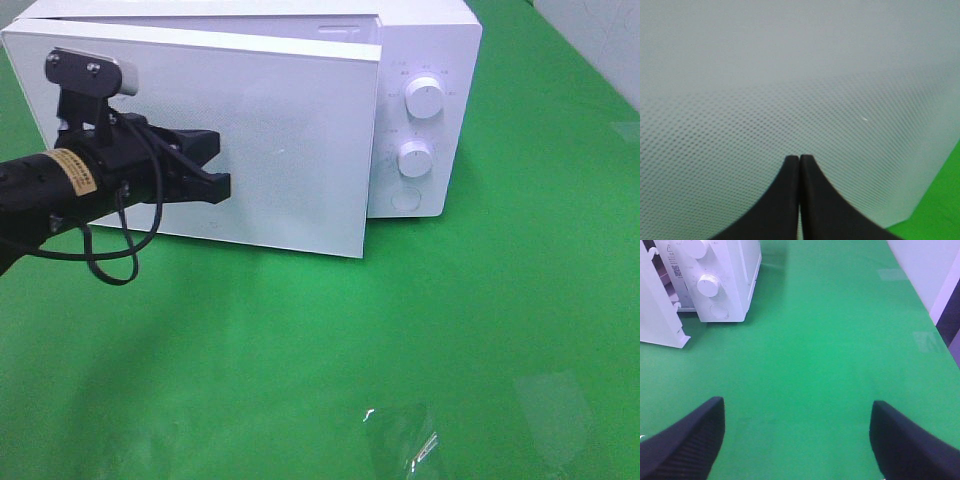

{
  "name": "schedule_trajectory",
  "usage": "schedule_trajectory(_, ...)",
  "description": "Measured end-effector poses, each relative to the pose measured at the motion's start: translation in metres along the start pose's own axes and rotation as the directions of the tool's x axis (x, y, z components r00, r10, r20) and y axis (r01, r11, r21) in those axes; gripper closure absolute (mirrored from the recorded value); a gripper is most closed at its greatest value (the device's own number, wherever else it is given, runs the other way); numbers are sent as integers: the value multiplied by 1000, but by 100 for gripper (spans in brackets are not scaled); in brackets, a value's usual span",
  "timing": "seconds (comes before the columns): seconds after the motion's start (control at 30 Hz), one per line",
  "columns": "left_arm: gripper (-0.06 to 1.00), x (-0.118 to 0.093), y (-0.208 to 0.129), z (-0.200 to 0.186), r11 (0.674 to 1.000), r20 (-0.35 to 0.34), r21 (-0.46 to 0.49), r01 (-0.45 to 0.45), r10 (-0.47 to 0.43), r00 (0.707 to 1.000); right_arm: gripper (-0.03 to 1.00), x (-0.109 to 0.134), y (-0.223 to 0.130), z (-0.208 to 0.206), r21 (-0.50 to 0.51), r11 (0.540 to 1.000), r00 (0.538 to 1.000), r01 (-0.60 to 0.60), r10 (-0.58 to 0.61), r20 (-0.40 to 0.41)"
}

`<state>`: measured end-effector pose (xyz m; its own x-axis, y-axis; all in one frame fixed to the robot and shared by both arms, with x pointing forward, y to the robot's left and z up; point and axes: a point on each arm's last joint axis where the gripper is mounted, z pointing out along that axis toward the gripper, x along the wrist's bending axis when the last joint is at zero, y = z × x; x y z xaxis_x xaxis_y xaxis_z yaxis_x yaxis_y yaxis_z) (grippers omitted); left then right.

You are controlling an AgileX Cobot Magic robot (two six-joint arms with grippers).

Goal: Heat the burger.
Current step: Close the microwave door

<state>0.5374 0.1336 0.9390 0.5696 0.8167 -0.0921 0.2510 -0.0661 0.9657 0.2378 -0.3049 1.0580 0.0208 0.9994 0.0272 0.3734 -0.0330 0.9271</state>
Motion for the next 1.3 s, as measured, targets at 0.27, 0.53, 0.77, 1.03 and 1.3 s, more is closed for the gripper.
schedule_trajectory(0.27,94,-13,11,35,1000,-8,-17,-3,2,1000,21,0,0,0,0,1000,1000,0,0,0)
schedule_trajectory(0.53,94,-27,20,56,999,10,-29,-41,41,999,21,0,0,0,0,1000,1000,0,0,0)
schedule_trajectory(0.77,94,-35,24,73,998,32,-16,-66,67,997,21,0,0,0,0,1000,1000,0,0,0)
schedule_trajectory(1.03,94,-39,28,87,998,27,-30,-49,50,998,21,0,0,0,0,1000,1000,0,0,0)
schedule_trajectory(1.3,94,-39,26,90,993,13,-1,-114,114,993,21,0,0,0,0,1000,1000,0,0,0)
